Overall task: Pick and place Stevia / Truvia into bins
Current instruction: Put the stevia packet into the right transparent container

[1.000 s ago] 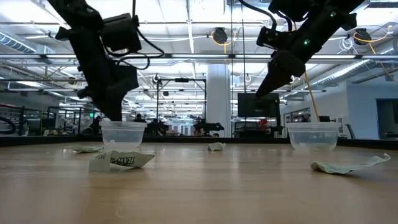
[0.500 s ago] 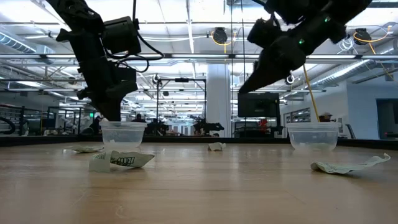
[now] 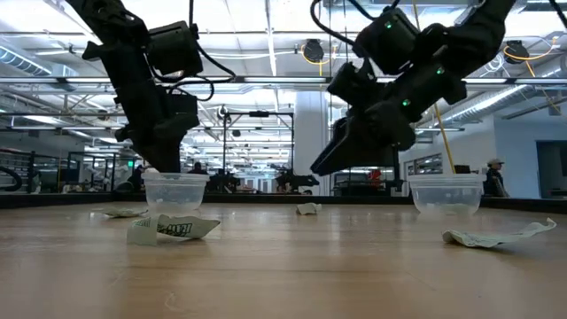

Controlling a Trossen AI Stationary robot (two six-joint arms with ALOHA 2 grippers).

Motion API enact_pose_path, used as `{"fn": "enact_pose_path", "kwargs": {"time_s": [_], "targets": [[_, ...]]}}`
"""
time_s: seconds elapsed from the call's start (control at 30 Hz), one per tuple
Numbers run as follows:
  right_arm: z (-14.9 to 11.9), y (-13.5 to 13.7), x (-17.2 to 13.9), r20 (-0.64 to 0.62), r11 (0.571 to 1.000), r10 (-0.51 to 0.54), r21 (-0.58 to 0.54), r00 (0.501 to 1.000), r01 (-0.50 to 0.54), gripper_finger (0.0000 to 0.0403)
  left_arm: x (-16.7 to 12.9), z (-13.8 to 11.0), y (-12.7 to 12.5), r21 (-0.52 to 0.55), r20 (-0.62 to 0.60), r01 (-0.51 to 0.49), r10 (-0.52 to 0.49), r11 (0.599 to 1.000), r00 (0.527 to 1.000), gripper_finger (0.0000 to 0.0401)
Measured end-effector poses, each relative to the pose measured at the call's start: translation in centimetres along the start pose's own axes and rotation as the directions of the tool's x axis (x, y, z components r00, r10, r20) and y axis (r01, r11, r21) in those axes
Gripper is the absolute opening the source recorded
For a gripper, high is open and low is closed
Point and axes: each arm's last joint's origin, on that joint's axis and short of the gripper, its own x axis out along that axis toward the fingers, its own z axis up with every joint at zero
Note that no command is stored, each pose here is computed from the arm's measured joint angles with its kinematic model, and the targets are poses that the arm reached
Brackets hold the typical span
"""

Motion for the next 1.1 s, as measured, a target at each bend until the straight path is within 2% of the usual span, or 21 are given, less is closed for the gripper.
{"fn": "enact_pose_path", "kwargs": {"time_s": [0.13, 0.3, 0.57, 0.8, 0.93, 1.1], "targets": [[-0.1, -0.1, 1.0, -0.016, 0.999, -0.03, -0.023, 0.999, 0.03, 0.0201, -0.1, 0.3, -0.2, -0.012, 0.032, 0.018, -0.017, 1.0, 0.999, 0.0149], [-0.7, -0.1, 2.4, -0.067, 0.999, -0.045, -0.03, 0.997, 0.043, 0.0193, -0.7, 0.9, -0.3, -0.022, 0.056, 0.037, -0.036, 0.999, 0.998, 0.0152], [-2.0, -0.6, 3.5, -0.134, 0.998, -0.05, -0.037, 0.99, 0.045, 0.019, -2.9, 2.8, -1.1, -0.041, 0.085, 0.183, -0.179, 0.982, 0.98, 0.0152], [-2.4, -1.3, 3.6, -0.157, 0.998, -0.055, -0.002, 0.986, 0.056, 0.0188, -4.8, 4.8, -1.7, -0.052, 0.169, 0.243, -0.232, 0.969, 0.958, 0.0152], [-2.5, -1.3, 3.6, -0.161, 0.998, -0.055, -0.002, 0.985, 0.056, 0.0169, -5.1, 5.1, -1.9, -0.031, 0.178, 0.25, -0.241, 0.968, 0.954, 0.0152], [-2.7, -1.3, 3.6, -0.181, 0.998, -0.055, 0.004, 0.982, 0.057, 0.0119, -5.3, 5.2, -2.2, -0.015, 0.2, 0.265, -0.257, 0.964, 0.946, 0.0152]]}}
